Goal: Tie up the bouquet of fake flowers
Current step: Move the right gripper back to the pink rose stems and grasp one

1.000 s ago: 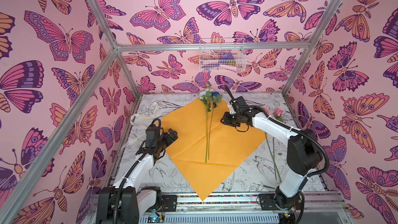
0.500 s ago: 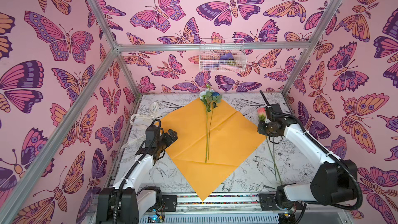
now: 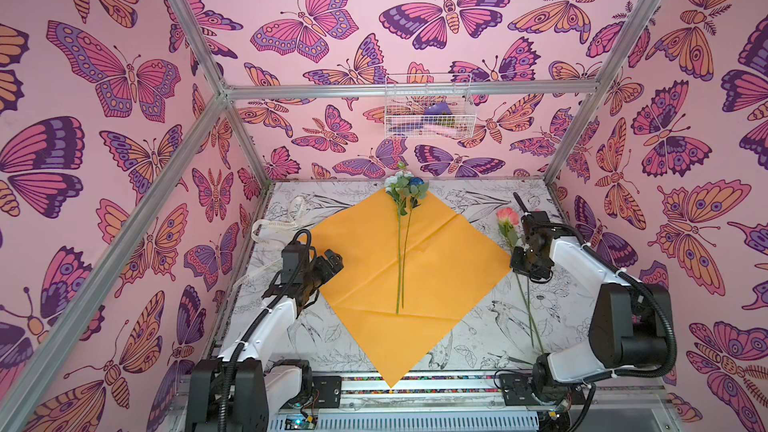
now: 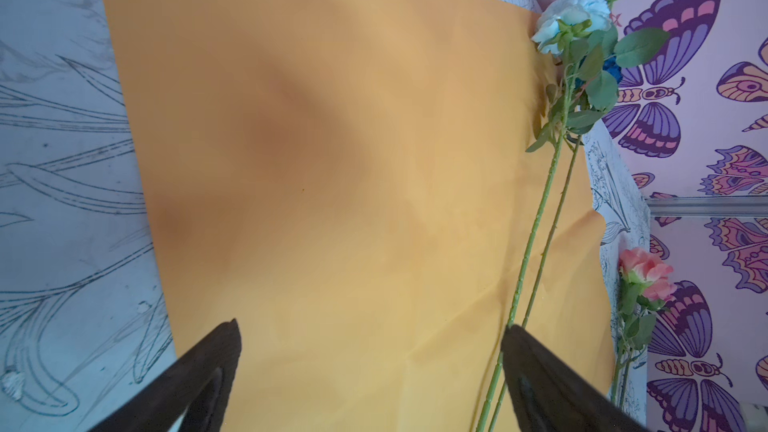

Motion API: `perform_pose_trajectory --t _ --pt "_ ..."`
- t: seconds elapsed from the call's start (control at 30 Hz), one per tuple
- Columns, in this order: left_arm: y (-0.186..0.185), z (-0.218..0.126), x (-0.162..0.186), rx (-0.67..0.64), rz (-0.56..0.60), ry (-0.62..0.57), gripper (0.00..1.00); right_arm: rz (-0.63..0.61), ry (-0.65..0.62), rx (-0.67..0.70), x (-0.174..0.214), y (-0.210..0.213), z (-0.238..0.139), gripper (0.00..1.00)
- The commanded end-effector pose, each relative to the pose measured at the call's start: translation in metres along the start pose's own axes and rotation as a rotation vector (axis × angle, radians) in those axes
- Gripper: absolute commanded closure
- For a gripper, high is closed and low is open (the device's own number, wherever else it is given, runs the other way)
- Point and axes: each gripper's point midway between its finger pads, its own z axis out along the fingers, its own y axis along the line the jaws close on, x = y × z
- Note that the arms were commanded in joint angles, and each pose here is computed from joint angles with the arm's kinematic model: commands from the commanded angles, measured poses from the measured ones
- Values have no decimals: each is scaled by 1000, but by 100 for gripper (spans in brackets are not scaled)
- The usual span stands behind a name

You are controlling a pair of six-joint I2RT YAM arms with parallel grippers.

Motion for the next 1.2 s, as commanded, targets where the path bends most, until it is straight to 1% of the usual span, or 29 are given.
perform_pose_trajectory --t 0.0,0.1,0.17,0.3,0.57,0.73,0.97,1.17 --pt "3 1 -1 -20 6 5 0 -1 45 37 9 -10 12 67" --pt "3 1 -1 -18 7 7 0 14 66 33 17 -13 19 66" --pt "3 1 -1 -16 8 5 0 21 110 40 26 -16 32 65" --pt "3 2 0 -18 7 9 0 39 161 19 39 -14 43 66" --pt "4 1 1 -16 5 10 0 54 182 -2 44 -11 47 67" --pt "3 0 -1 -10 6 4 0 36 195 -21 42 -7 50 74" --pt "2 -1 0 -9 1 4 0 -16 241 -35 36 1 60 77" --pt "3 -2 -1 -10 -1 -2 0 -45 261 -56 27 10 67 84"
